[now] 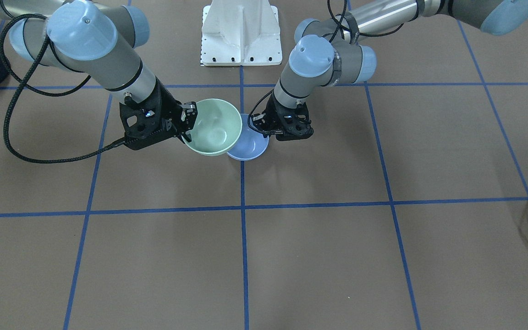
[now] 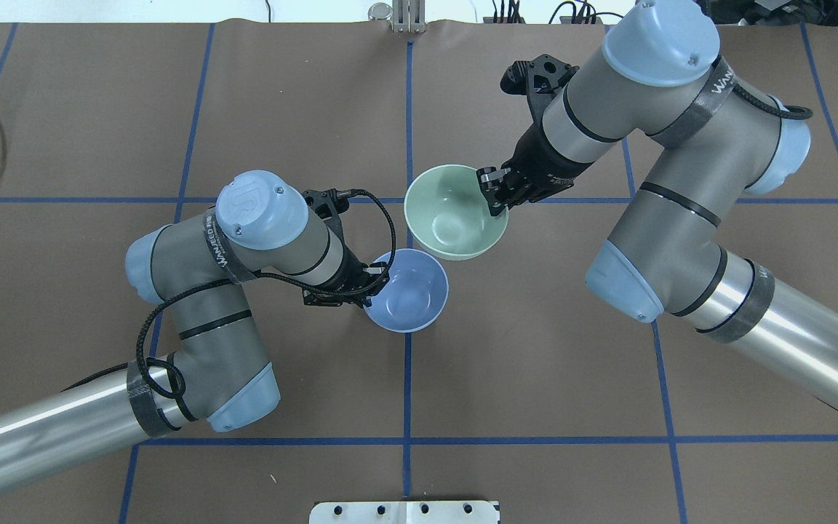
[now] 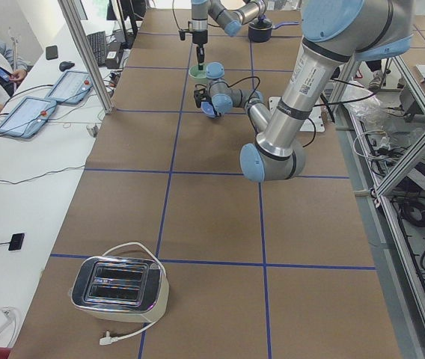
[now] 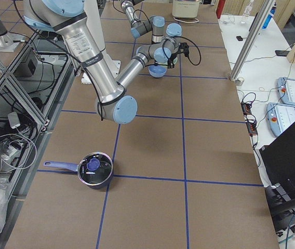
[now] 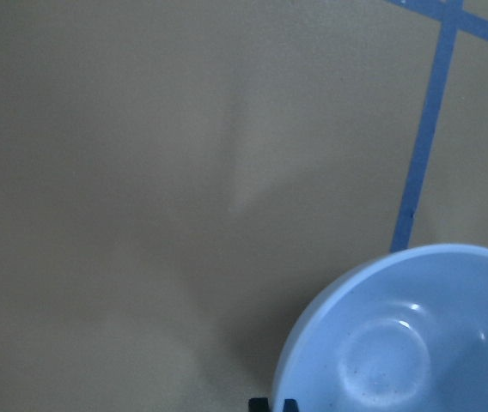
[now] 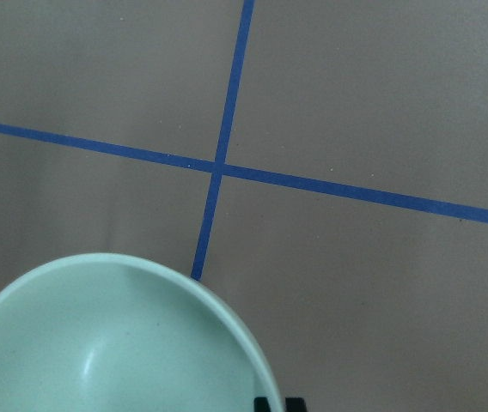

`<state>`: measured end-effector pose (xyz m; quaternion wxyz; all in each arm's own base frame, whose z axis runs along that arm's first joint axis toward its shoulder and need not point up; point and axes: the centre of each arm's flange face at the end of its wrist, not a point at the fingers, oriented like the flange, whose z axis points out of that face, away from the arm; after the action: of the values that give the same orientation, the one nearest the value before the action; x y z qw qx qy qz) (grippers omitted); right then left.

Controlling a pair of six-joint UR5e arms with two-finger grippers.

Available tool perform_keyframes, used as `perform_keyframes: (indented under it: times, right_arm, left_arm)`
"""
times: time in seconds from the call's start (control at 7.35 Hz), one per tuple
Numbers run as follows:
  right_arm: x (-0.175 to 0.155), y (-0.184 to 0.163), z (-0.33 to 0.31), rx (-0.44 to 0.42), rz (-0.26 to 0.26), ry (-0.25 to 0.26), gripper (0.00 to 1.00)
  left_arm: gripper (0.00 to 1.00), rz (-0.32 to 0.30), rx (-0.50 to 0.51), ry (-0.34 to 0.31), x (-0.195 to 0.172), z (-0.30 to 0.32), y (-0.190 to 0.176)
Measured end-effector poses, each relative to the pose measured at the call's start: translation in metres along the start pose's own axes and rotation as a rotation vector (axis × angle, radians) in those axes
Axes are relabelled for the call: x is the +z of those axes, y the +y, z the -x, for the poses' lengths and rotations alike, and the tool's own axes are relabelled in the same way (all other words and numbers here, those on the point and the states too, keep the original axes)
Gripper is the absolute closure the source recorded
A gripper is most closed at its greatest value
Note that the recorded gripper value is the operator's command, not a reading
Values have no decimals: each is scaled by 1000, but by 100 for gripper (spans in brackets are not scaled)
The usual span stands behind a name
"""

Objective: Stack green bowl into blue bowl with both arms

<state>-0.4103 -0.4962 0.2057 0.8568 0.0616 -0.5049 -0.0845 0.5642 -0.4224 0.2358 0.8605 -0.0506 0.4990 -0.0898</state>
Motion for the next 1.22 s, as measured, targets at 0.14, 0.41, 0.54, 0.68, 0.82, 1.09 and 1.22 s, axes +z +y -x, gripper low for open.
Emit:
perform_keyframes:
  times: [0.14, 0.41, 0.54, 0.68, 0.82, 1.09, 1.22]
  right_arm:
    - [2, 2, 2, -7, 3, -2, 84]
    - [6, 6, 7, -17, 10, -4, 85]
    - [10, 9, 10, -22, 14, -3, 85]
    - [16, 13, 13, -29, 17, 0, 85]
    - [23, 18, 18, -39, 19, 5, 85]
    - [36, 26, 27, -54, 21, 15, 84]
    - [42, 30, 31, -62, 20, 23, 84]
  left_arm:
    - [6, 0, 4, 3, -1, -1, 1]
    - [3, -7, 16, 27, -7, -4, 0]
    - [3, -15, 19, 39, -13, -5, -4]
    - [3, -26, 29, 49, -23, -3, -13]
    - [4, -32, 52, 60, -38, 3, -25]
    - [4, -15, 83, 70, -63, 27, -48]
    - [4, -17, 105, 69, -70, 38, -55]
